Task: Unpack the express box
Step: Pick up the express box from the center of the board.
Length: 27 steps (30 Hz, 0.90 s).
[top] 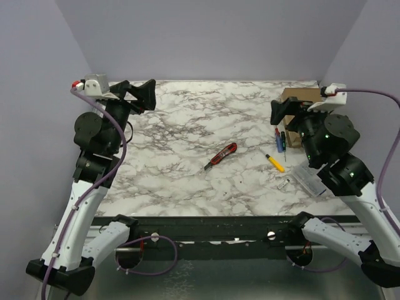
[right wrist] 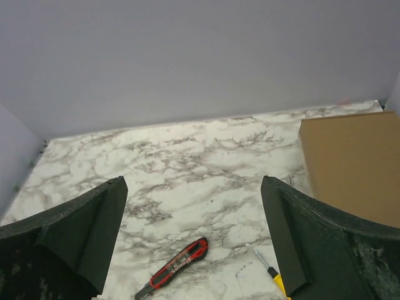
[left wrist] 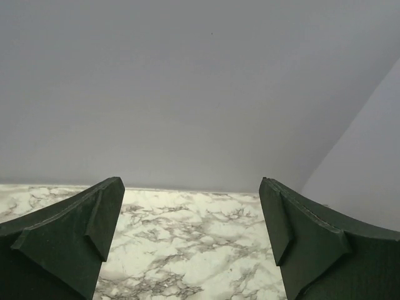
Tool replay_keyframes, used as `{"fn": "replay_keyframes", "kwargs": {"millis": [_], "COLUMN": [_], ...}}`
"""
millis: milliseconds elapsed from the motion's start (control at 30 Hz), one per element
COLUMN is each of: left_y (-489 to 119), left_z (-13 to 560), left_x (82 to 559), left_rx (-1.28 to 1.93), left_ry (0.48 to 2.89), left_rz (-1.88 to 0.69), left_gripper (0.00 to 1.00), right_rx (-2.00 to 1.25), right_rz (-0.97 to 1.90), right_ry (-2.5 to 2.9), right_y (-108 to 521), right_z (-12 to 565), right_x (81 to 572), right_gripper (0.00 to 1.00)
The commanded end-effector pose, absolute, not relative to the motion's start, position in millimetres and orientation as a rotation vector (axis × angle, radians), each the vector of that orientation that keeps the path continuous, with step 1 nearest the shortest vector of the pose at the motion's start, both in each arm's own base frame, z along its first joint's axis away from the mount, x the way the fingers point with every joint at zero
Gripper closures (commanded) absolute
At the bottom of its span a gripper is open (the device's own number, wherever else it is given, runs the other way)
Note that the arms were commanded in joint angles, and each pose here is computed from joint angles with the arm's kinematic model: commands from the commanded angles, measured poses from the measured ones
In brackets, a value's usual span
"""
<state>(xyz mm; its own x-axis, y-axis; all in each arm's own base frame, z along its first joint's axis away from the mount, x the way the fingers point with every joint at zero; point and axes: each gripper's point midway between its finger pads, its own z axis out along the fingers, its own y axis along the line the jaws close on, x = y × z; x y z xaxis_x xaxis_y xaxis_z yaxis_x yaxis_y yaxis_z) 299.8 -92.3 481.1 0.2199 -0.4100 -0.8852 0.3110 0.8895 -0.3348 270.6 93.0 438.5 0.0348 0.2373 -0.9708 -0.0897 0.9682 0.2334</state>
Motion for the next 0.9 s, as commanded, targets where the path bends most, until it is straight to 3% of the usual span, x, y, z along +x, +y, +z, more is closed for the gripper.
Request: {"fn": "replay_keyframes", "kwargs": {"millis": [0, 267, 400, 533, 867], "left_y": [-105, -120, -132, -137, -154], "left_z": [489, 434, 391, 358, 354], "left_x": [313, 355, 366, 373, 368], "left_rx": [-0.017, 0.022, 0.065, 0.069, 0.094], "left_ry": [1.271, 1.413, 1.505, 1.581, 1.582], "left_rz": [-0.503, -0.464, -0.484, -0.495, -0.582], "left_gripper": [0.01, 0.01, 0.01, 0.01, 0.01], "right_rx": [0.115, 0.023, 0.072, 0.291, 0.986], "right_rz": [0.200, 0.121, 0.281, 0.521, 0.528], "right_ry": [1.591, 1.750, 1.884, 1.985, 1.751], "right_y": [101, 140, 146, 117, -18], "right_z": [412, 343, 295, 254, 208], "right_x": [286, 335, 368, 393, 372], "right_gripper": [0.00, 0.00, 0.00, 0.00, 0.00]}}
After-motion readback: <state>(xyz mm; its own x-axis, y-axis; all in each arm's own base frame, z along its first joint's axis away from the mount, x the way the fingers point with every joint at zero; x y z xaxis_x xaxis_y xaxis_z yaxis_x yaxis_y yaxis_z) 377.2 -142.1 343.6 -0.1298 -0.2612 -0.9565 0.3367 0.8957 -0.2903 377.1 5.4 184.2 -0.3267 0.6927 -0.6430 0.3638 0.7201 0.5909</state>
